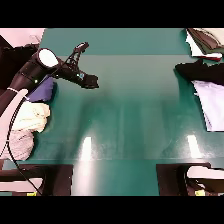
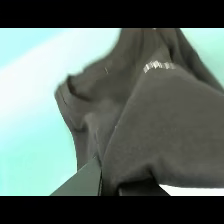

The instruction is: Fold the shirts.

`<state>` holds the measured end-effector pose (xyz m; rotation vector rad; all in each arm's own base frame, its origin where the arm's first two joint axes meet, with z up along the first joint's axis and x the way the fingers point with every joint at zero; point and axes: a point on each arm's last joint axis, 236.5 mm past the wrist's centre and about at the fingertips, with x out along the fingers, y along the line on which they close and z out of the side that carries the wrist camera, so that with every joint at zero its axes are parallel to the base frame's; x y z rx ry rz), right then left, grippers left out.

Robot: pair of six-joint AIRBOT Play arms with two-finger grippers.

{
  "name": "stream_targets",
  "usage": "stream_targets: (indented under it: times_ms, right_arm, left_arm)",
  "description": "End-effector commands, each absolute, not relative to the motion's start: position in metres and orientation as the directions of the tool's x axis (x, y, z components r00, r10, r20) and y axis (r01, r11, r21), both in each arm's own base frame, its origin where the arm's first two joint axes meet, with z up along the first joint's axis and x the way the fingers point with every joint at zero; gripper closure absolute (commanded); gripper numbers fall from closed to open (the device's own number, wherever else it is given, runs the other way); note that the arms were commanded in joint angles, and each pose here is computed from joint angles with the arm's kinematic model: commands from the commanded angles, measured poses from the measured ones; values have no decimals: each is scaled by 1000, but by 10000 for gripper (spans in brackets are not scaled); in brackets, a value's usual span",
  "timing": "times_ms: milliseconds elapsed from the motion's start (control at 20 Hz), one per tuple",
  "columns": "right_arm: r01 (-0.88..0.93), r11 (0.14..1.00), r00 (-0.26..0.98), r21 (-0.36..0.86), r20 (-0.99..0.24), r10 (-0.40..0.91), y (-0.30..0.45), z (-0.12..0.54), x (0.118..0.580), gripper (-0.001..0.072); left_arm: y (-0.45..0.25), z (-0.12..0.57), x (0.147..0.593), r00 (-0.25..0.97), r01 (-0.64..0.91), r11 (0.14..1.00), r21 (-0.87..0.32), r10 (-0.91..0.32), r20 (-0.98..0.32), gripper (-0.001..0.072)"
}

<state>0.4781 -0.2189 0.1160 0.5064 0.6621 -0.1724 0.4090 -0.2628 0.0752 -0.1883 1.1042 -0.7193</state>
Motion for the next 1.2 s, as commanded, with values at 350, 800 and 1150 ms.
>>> stream_targets:
  times_ms: [350,800,1150]
  right_arm:
    - [300,887,869,350,-485,-103,-266,229,483,698]
    - [359,890,753,281,-650,-98,-238,200,421,697]
    - [573,816,453,73,-858,-241,-233,141,305,690]
  left_arm:
    - [-269,78,411,266,425,762,-489,-621,-737,681]
    - [-268,77,410,264,427,763,-486,-619,-740,681]
    - [-268,77,409,258,434,761,-483,-618,-742,681]
